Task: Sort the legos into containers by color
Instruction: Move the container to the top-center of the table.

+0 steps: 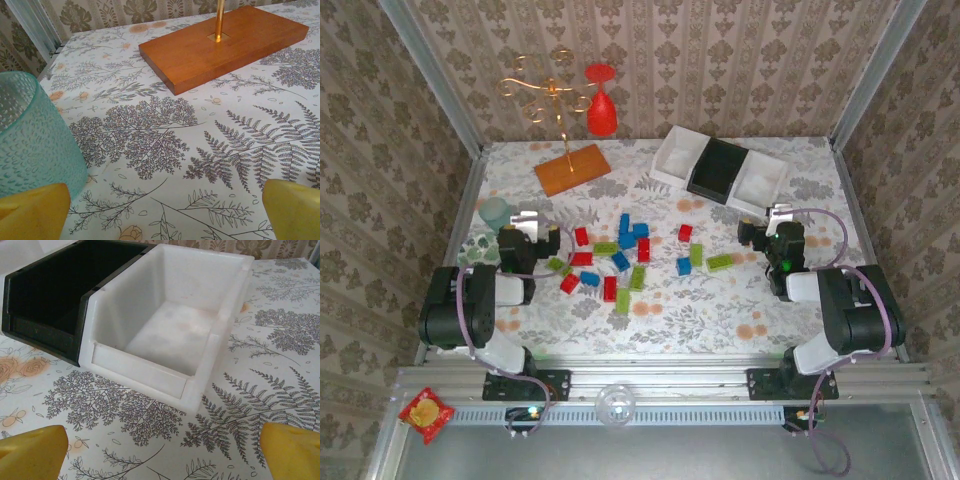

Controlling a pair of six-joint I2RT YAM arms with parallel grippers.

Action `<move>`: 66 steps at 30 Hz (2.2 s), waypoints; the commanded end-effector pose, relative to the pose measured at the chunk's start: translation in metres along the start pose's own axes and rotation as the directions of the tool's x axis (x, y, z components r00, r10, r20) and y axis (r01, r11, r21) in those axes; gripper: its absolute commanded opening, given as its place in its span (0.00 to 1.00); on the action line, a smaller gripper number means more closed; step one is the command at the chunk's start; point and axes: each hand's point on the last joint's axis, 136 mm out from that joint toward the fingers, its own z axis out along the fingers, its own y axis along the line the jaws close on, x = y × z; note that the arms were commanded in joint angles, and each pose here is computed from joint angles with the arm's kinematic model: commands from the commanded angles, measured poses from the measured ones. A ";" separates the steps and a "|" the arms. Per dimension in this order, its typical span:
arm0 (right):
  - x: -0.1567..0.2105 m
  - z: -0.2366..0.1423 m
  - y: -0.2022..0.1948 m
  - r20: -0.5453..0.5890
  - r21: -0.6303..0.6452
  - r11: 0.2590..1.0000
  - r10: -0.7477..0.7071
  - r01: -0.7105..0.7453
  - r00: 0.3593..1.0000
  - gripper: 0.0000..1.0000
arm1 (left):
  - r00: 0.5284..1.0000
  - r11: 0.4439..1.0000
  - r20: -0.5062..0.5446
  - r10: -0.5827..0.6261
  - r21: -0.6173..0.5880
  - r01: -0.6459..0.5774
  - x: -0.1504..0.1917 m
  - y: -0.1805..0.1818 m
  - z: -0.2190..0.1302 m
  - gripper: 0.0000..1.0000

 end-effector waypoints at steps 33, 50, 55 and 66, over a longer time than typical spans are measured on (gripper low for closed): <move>-0.007 0.001 -0.003 0.016 0.024 1.000 -0.012 0.012 1.000 1.00 | 1.000 1.000 0.016 -0.020 -0.023 0.020 -0.011 0.008 0.003 1.00; -0.095 -0.086 0.010 0.033 0.147 0.970 0.190 -0.193 0.981 0.99 | 0.957 0.951 0.082 -0.279 0.165 0.263 -0.118 -0.024 -0.068 1.00; -0.103 -0.049 0.085 -0.121 0.075 0.997 0.022 -0.012 0.992 0.99 | 0.981 0.914 0.029 -0.191 0.369 0.167 -0.139 -0.096 -0.077 1.00; -0.068 0.066 0.064 -0.416 0.191 0.981 0.062 0.020 0.907 0.92 | 0.995 0.865 0.037 -0.092 0.498 0.061 -0.152 -0.163 -0.088 1.00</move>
